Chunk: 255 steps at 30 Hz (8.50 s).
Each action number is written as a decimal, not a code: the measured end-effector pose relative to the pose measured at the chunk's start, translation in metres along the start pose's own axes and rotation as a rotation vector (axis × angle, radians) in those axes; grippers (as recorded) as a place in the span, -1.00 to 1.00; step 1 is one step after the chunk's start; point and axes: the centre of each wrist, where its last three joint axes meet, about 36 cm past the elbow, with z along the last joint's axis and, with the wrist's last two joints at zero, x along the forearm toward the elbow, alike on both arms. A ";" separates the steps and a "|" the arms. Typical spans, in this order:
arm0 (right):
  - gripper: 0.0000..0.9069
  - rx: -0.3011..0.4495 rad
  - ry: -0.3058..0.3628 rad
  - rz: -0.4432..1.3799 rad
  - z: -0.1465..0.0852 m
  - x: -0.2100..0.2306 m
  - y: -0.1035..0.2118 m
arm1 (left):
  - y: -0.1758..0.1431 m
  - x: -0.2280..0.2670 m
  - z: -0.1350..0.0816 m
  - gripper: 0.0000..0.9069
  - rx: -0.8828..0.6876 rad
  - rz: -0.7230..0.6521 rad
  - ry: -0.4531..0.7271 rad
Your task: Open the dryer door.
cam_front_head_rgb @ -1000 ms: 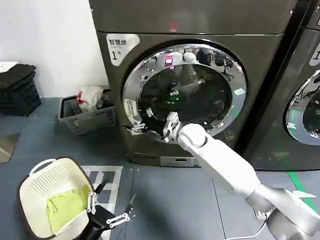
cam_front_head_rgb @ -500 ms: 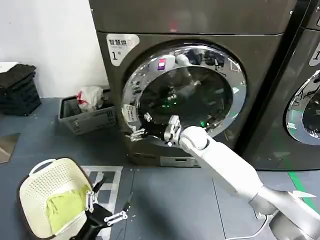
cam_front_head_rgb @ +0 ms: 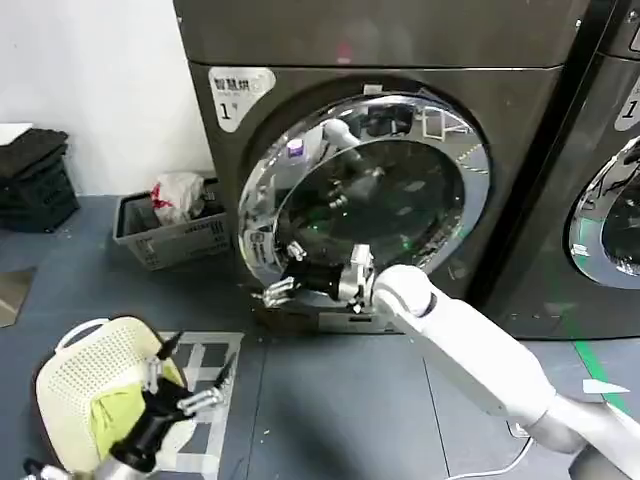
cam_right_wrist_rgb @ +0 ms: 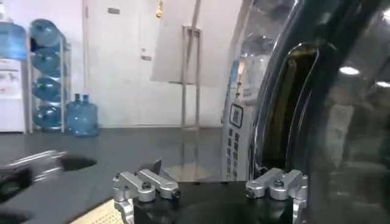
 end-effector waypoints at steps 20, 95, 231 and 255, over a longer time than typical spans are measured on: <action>1.00 0.029 -0.027 -0.125 -0.020 0.056 0.040 | 0.084 -0.042 0.006 1.00 -0.058 0.003 0.023; 1.00 0.187 0.447 2.149 -0.028 0.442 0.391 | -0.093 -0.337 0.008 1.00 -0.064 0.857 -0.174; 1.00 0.227 0.472 2.788 -0.064 0.518 0.505 | -0.036 -0.242 -0.081 1.00 -0.089 0.675 0.141; 1.00 0.081 0.449 2.766 -0.051 0.520 0.479 | 0.096 -0.141 -0.142 1.00 0.364 -0.084 0.821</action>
